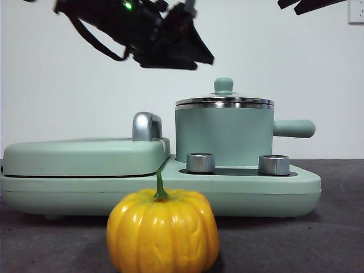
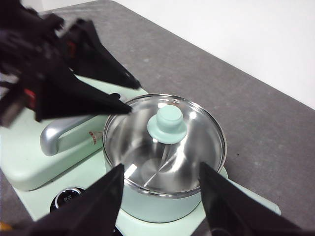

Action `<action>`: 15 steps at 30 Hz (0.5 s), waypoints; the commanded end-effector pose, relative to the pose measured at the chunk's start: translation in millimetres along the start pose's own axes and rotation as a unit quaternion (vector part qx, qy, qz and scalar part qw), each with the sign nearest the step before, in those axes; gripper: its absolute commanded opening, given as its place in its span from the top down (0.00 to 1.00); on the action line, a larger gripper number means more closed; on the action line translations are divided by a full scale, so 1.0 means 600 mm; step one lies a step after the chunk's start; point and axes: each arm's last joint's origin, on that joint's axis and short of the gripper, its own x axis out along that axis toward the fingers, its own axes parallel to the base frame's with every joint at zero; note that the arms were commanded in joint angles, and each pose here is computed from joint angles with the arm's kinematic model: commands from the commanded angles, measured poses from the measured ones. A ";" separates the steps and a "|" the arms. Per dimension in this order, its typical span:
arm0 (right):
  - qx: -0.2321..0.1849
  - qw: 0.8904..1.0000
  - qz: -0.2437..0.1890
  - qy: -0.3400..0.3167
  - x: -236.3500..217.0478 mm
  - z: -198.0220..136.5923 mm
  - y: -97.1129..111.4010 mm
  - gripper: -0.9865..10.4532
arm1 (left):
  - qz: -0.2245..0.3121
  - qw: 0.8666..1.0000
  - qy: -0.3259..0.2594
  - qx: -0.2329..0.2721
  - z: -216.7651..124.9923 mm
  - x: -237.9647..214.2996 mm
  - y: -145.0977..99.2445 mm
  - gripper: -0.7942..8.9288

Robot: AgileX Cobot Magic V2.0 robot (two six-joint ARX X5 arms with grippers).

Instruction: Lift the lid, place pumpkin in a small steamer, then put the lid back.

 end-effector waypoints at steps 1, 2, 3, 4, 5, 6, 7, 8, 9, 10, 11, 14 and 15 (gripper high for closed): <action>0.003 1.000 0.000 -0.012 -0.002 0.009 0.000 0.70 | -0.009 1.000 -0.013 0.000 0.013 0.026 -0.002 0.69; 0.004 1.000 0.000 -0.012 -0.002 0.009 0.000 0.70 | -0.010 1.000 -0.013 0.000 0.014 0.033 -0.002 0.69; 0.004 1.000 0.000 -0.012 -0.002 0.009 0.000 0.70 | -0.012 1.000 -0.012 0.001 0.015 0.042 -0.002 0.69; 0.004 1.000 0.000 -0.013 -0.002 0.010 0.000 0.70 | -0.013 1.000 -0.011 0.000 0.017 0.049 -0.001 0.69; 0.004 1.000 0.000 -0.013 -0.002 0.010 0.000 0.70 | -0.014 1.000 -0.009 0.000 0.018 0.057 0.000 0.69; 0.004 1.000 -0.001 -0.014 -0.002 0.010 0.000 0.70 | -0.015 1.000 -0.009 0.000 0.019 0.065 0.002 0.69; 0.003 1.000 -0.001 -0.014 -0.002 0.010 0.000 0.70 | -0.015 1.000 -0.010 0.000 0.021 0.072 0.003 0.69; 0.004 1.000 -0.001 -0.015 -0.002 0.010 0.000 0.70 | -0.015 1.000 -0.010 0.000 0.022 0.077 0.004 0.69; 0.003 1.000 -0.001 -0.015 -0.002 0.011 0.000 0.70 | -0.015 1.000 -0.010 0.000 0.022 0.082 0.006 0.69; 0.003 1.000 -0.002 -0.016 -0.002 0.011 0.000 0.70 | -0.015 1.000 -0.010 0.000 0.023 0.087 0.006 0.69; 0.003 1.000 -0.002 -0.017 -0.002 0.011 0.000 0.70 | -0.016 1.000 -0.010 0.000 0.022 0.090 0.006 0.69; 0.003 1.000 -0.002 -0.017 -0.002 0.011 0.000 0.70 | -0.016 1.000 -0.006 -0.001 0.017 0.096 0.007 0.69; 0.003 1.000 -0.002 -0.017 -0.002 0.011 0.000 0.70 | -0.017 1.000 -0.004 -0.001 0.015 0.097 0.007 0.69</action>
